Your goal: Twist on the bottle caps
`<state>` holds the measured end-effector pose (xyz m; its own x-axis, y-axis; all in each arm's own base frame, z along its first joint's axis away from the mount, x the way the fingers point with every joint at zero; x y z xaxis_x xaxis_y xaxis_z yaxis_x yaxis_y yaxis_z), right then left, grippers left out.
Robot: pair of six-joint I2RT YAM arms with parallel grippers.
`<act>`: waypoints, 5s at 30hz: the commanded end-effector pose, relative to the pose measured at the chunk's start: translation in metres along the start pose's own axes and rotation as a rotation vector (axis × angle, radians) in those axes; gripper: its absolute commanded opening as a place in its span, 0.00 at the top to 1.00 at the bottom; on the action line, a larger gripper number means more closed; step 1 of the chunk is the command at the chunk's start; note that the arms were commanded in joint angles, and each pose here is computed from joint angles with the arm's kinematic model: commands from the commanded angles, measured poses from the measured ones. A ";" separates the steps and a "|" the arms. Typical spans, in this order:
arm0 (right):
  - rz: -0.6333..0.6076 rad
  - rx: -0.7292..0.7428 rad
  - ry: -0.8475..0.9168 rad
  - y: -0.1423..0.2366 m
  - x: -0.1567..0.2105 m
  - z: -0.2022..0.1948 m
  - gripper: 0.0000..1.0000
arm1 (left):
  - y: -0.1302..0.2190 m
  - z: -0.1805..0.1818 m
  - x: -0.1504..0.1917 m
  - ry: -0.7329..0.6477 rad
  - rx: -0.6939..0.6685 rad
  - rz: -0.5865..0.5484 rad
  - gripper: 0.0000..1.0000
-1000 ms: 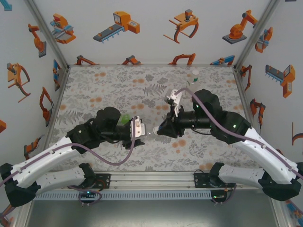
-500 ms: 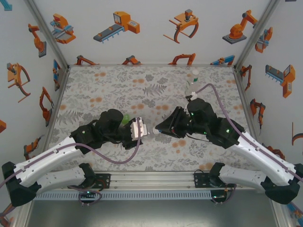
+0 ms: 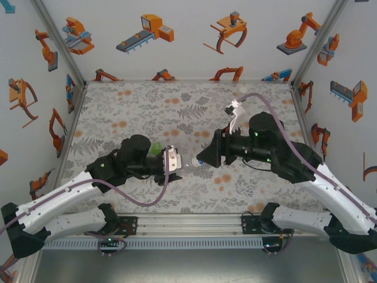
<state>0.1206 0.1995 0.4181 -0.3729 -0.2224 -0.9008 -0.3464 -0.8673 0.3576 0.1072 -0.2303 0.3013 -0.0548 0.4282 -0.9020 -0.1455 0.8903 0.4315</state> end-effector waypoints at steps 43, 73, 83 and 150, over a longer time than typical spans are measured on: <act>-0.041 -0.462 0.965 -0.020 0.006 0.031 0.95 | 0.025 -0.013 -0.021 -0.012 0.061 -0.088 1.00; 0.041 0.168 -0.961 -0.031 0.041 -0.025 0.97 | 0.013 0.008 -0.016 -0.020 -0.120 -0.052 1.00; -0.033 0.093 -0.211 0.002 -0.008 -0.008 0.51 | 0.016 -0.003 -0.018 -0.017 -0.015 -0.070 1.00; -0.081 0.014 -0.480 -0.019 0.010 -0.004 1.00 | 0.014 -0.006 -0.017 -0.035 0.027 -0.088 1.00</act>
<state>0.1198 0.2123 0.3889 -0.6131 -0.1298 -0.7793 -0.3047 -0.8712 0.3848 0.1065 -0.2226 0.3128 -0.0646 0.4074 -0.9110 -0.1774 0.8937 0.4122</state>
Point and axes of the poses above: each hand's point on the last joint's axis, 136 mm out from that joint toward the fingers, its own y axis back along the fingers, its own z axis along the line the jaws close on, x = y × z, the point moved 8 cm from there along y, back along the fingers, and after that the axes turned 15 degrees about y, right-handed, at the moved point
